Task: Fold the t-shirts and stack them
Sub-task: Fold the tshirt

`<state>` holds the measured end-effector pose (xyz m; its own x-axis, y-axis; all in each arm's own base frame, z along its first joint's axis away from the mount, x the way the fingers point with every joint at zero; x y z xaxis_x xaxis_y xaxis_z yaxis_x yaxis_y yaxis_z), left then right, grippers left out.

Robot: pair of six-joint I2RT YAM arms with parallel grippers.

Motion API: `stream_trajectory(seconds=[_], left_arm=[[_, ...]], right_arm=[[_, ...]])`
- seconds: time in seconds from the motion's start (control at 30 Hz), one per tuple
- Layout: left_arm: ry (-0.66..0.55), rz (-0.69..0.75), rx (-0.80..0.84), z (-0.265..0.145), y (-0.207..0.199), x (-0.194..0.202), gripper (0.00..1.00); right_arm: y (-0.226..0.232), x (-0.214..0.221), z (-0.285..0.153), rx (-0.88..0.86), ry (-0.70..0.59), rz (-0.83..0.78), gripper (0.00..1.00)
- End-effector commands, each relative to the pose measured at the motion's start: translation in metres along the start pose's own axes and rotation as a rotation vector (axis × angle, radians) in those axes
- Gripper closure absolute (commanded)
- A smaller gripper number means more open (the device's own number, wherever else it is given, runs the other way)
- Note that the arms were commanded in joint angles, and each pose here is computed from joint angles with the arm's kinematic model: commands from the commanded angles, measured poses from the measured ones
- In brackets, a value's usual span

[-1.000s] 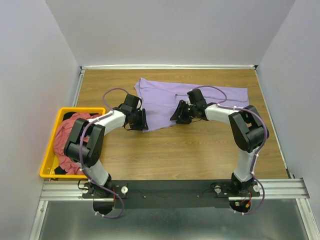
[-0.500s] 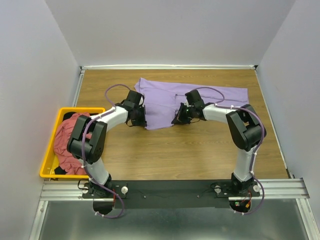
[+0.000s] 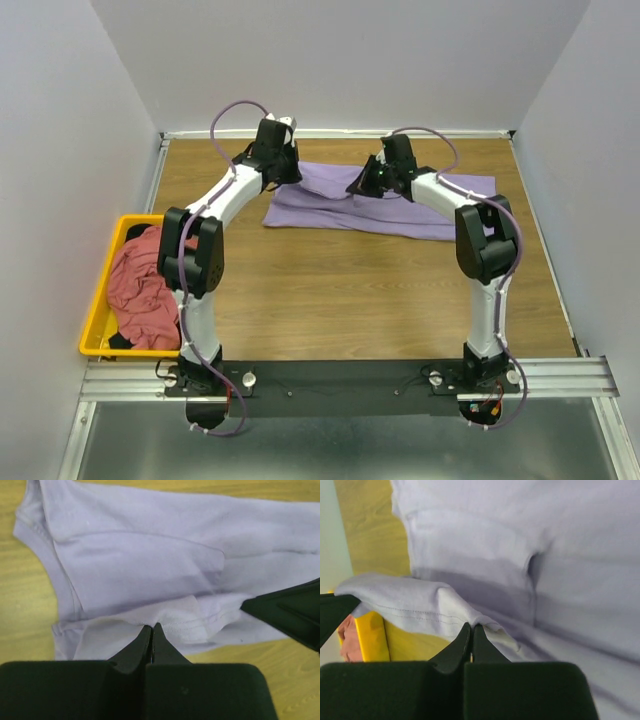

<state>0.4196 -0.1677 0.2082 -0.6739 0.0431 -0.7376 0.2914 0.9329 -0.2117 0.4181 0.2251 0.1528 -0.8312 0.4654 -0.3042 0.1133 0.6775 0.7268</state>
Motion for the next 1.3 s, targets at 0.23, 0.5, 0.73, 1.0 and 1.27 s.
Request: stream_trajectory(seconds=[0.23, 0.5, 0.73, 1.0, 1.27], left_arm=[[-0.062, 0.017, 0.032, 0.063, 0.025, -0.020, 1.00], [-0.068, -0.017, 0.067, 0.081, 0.035, -0.007, 1.00], [-0.045, -0.049, 0.076, 0.094, 0.043, 0.005, 1.00], [0.001, -0.063, 0.093, 0.108, 0.049, 0.021, 0.90], [-0.072, -0.076, 0.098, 0.082, 0.049, -0.002, 0.54]], right_arm=[[-0.021, -0.050, 0.036, 0.006, -0.047, 0.005, 0.97], [-0.032, -0.059, 0.055, 0.001, -0.041, -0.020, 0.92], [-0.038, -0.063, 0.062, 0.009, -0.045, -0.021, 0.86], [-0.039, -0.066, 0.060, 0.004, -0.049, -0.030, 0.64], [-0.019, -0.082, 0.034, -0.005, -0.132, -0.112, 0.38]])
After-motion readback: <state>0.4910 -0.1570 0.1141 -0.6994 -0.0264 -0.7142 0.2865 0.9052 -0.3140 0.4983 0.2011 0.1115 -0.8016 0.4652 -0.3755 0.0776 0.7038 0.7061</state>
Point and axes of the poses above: each gripper's point midway between its finger pads, its own z axis out along the fingers, its own y axis along the line the jaws close on, x = y × z, the point moved 10 cm from there along -z, back along the fingers, and after that the axes turned 10 degrees about z, right-handed, at the moved point
